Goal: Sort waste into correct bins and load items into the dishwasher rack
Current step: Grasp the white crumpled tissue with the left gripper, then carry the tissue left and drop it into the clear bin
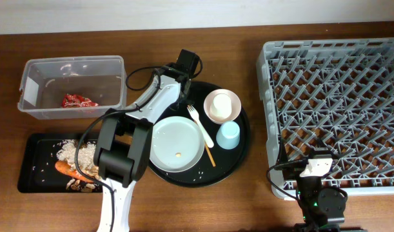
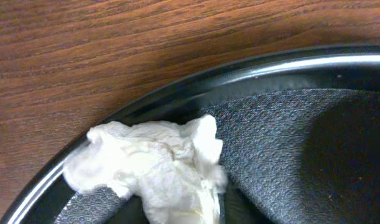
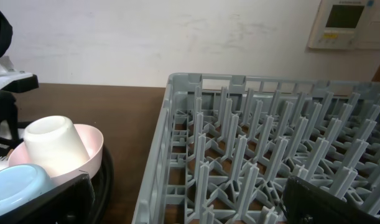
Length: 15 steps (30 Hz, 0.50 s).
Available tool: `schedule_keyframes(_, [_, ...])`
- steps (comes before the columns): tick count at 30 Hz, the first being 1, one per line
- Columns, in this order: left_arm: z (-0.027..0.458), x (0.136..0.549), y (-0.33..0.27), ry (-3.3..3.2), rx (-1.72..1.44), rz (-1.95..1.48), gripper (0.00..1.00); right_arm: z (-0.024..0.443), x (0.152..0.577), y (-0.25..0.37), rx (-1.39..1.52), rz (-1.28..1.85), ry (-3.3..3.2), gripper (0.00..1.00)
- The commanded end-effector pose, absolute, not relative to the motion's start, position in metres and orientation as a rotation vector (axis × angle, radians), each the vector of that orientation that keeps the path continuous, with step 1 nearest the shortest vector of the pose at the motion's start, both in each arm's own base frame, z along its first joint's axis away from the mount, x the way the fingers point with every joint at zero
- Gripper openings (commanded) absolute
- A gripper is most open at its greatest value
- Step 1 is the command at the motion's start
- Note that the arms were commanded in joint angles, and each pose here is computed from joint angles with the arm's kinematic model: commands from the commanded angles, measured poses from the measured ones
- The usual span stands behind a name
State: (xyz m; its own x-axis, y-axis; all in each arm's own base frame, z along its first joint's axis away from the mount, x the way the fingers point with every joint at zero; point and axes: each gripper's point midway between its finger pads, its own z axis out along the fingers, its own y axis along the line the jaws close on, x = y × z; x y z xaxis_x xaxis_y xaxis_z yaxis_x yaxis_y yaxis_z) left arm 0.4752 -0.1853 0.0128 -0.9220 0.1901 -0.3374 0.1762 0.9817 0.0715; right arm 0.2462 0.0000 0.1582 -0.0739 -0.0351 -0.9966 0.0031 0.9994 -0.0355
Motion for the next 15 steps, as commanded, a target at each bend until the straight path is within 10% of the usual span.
schedule_keyframes(1, [0.029, 0.482, -0.186, 2.757, 0.250, 0.059, 0.12, 0.156, 0.246, -0.004, -0.012, -0.049, 1.649, 0.99])
schedule_keyframes(9, [0.130, 0.489, -0.179, 2.658, 0.168, 0.005, 0.06, 0.156, 0.246, -0.004, -0.012, -0.049, 1.649, 0.99])
schedule_keyframes(15, [0.197, 0.502, -0.061, 2.549, -0.267, 0.005, 0.06, 0.156, 0.246, -0.004, -0.012, -0.049, 1.649, 0.98])
